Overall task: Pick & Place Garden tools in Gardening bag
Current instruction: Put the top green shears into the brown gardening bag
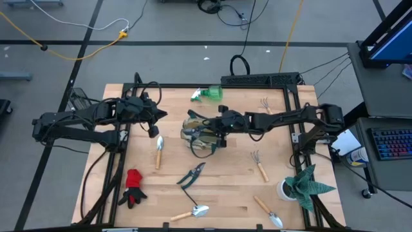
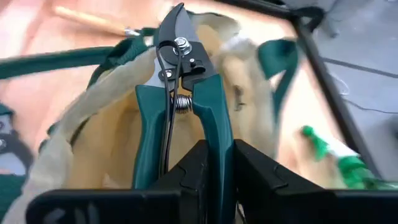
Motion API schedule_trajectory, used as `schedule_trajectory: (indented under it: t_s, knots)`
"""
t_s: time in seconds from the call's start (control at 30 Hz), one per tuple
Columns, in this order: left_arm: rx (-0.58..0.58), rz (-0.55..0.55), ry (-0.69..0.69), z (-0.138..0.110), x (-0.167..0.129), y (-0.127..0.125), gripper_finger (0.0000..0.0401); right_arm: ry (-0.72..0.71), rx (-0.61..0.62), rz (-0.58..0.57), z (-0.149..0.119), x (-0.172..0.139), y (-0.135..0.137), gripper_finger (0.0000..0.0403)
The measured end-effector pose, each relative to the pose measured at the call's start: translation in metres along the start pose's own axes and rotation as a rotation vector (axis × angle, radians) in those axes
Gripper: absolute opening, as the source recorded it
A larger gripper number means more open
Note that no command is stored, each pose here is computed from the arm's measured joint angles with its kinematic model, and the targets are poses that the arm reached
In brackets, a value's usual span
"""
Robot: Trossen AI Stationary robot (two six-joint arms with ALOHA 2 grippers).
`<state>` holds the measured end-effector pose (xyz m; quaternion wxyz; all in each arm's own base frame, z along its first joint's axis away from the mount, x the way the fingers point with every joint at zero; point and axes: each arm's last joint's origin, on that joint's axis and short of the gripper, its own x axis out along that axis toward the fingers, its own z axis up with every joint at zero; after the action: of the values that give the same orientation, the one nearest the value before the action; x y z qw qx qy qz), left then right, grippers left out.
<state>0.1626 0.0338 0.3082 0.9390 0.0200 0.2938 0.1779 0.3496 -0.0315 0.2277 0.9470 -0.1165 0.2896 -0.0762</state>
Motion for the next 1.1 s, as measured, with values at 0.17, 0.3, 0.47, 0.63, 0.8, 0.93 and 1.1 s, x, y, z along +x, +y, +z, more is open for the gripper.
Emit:
schedule_trajectory:
  t_s: [0.17, 0.3, 0.47, 0.63, 0.8, 0.93, 1.1]
  knots:
    - [-0.001, 0.0, 0.001, 0.0, 0.0, 0.0, 0.0031, 0.053, 0.012, -0.057, -0.003, -0.003, -0.001, 0.0054]
    - [-0.001, 0.0, 0.0, 0.0, 0.0, 0.0, 0.0031, 0.081, 0.016, -0.051, -0.006, -0.003, -0.001, 0.0054]
    - [-0.002, 0.0, 0.0, 0.0, 0.0, 0.0, 0.0031, 0.083, 0.012, -0.041, -0.006, -0.003, -0.001, 0.0054]
    - [-0.003, 0.0, -0.001, 0.0, 0.0, 0.0, 0.0031, 0.051, -0.032, 0.098, -0.005, -0.003, 0.003, 0.0054]
    - [-0.003, 0.0, -0.002, 0.0, 0.0, 0.0, 0.0031, 0.046, -0.064, 0.14, -0.007, -0.003, 0.005, 0.0054]
    - [-0.003, 0.0, -0.002, 0.0, 0.0, 0.0, 0.0031, 0.057, -0.071, 0.143, -0.013, -0.002, 0.006, 0.0054]
    - [-0.003, 0.0, -0.002, 0.0, 0.0, 0.0, 0.0031, 0.087, -0.128, 0.161, -0.025, -0.001, 0.011, 0.0054]
